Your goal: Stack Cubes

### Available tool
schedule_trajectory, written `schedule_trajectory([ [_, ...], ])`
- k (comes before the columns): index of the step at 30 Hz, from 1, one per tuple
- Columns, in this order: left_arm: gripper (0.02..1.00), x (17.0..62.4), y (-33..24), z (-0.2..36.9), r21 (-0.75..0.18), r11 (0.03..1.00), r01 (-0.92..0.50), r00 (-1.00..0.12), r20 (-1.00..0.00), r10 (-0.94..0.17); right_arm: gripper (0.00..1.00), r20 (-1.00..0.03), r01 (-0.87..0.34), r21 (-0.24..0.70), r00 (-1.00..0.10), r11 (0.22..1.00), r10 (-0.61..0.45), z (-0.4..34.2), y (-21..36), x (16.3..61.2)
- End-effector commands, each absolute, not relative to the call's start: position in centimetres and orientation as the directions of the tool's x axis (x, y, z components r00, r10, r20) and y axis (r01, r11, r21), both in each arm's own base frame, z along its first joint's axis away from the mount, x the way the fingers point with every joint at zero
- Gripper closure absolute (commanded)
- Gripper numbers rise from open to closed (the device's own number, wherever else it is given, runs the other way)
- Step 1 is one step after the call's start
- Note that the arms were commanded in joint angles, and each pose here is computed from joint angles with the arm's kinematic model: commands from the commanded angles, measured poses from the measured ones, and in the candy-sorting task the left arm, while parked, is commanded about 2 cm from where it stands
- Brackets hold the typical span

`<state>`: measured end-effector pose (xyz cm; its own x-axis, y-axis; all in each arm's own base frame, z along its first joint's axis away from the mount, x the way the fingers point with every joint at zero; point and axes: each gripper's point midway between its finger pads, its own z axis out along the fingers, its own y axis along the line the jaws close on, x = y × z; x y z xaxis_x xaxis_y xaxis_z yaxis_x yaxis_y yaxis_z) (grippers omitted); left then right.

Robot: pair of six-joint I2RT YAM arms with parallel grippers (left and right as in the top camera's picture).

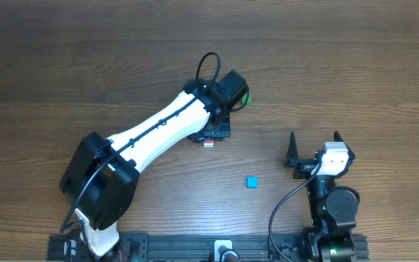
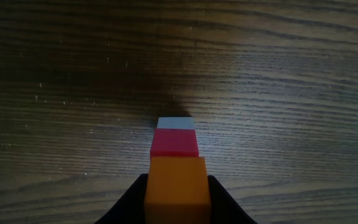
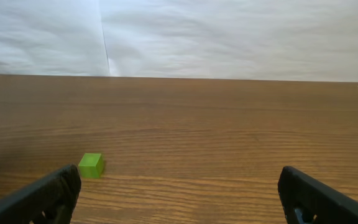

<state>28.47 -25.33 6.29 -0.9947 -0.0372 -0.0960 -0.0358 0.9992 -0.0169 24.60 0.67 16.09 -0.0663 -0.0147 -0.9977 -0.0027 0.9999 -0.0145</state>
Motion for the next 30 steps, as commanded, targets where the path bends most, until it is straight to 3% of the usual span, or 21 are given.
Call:
schedule_trajectory([
  [1, 0.978, 28.73, -25.85, 7.03, -0.042, 0.998, -0.046, -0.993, -0.109, -0.05, 0.007, -0.998, -0.005, -0.021, -0.067, 1.0, -0.021, 15.84, 0.65, 24.61],
  [14, 0.961, 28.46, -25.57, 6.97, -0.03, 0.998, -0.046, -0.994, -0.099, -0.049, 0.009, -0.998, -0.005, -0.021, -0.067, 1.0, -0.021, 15.84, 0.65, 24.61],
  [30, 0.816, 28.49, -25.51, 6.96, -0.026, 0.999, -0.043, -0.994, -0.101, -0.045, 0.007, -0.998, -0.005, -0.021, -0.067, 1.0, -0.021, 15.84, 0.65, 24.61],
])
